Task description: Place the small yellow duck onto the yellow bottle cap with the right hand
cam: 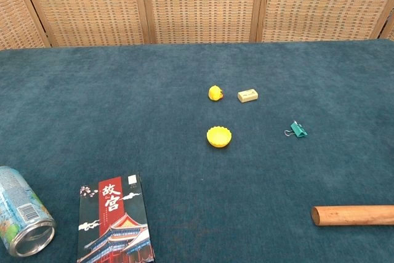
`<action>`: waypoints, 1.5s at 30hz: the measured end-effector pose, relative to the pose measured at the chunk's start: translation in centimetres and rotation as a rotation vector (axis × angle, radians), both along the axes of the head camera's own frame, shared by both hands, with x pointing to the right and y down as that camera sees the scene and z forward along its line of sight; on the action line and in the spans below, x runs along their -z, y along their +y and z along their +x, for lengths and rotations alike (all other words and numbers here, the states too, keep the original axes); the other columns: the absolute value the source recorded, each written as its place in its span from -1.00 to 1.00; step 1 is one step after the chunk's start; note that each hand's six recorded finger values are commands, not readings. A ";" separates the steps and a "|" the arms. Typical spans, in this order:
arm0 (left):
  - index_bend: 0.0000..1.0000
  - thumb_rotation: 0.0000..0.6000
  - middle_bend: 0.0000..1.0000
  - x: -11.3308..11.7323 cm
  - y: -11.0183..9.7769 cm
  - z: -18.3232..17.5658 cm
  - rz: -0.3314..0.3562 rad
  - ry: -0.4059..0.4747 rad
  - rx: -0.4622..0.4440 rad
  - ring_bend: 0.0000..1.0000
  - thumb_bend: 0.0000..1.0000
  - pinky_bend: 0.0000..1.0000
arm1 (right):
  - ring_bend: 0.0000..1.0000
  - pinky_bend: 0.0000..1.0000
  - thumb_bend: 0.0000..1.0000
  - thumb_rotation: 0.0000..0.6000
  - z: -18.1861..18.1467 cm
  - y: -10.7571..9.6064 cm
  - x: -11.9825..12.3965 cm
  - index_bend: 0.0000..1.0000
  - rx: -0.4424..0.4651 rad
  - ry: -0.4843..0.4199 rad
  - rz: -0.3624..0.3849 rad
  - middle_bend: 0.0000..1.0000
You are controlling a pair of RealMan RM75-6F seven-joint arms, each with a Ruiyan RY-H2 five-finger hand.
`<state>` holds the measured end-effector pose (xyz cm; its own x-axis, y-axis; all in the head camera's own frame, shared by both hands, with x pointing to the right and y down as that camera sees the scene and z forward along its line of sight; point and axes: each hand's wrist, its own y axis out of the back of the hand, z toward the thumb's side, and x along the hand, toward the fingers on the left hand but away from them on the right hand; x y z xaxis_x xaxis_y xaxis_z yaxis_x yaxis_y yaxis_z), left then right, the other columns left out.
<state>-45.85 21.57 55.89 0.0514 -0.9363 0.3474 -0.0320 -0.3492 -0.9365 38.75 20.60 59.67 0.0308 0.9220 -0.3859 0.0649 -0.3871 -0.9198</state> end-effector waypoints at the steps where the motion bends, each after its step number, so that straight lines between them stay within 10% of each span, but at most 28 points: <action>1: -1.00 1.00 -1.00 0.0 0.0 0.0 0.000 0.000 0.000 -1.00 -0.79 -1.00 | -1.00 -1.00 -0.61 1.00 0.0 0.0 0.0 -1.00 0.000 0.000 -0.001 -1.00; 34: -1.00 1.00 -1.00 0.2 0.1 -0.2 0.002 0.002 0.008 -1.00 -0.79 -1.00 | -1.00 -1.00 -0.61 1.00 -0.6 -0.1 -0.2 -1.00 0.020 -0.006 0.003 -1.00; 45: -1.00 1.00 -1.00 0.5 -0.2 -0.4 0.017 0.009 0.016 -1.00 -0.79 -1.00 | -1.00 -1.00 -0.61 1.00 -4.2 -3.9 0.3 -0.93 0.100 -0.047 0.063 -1.00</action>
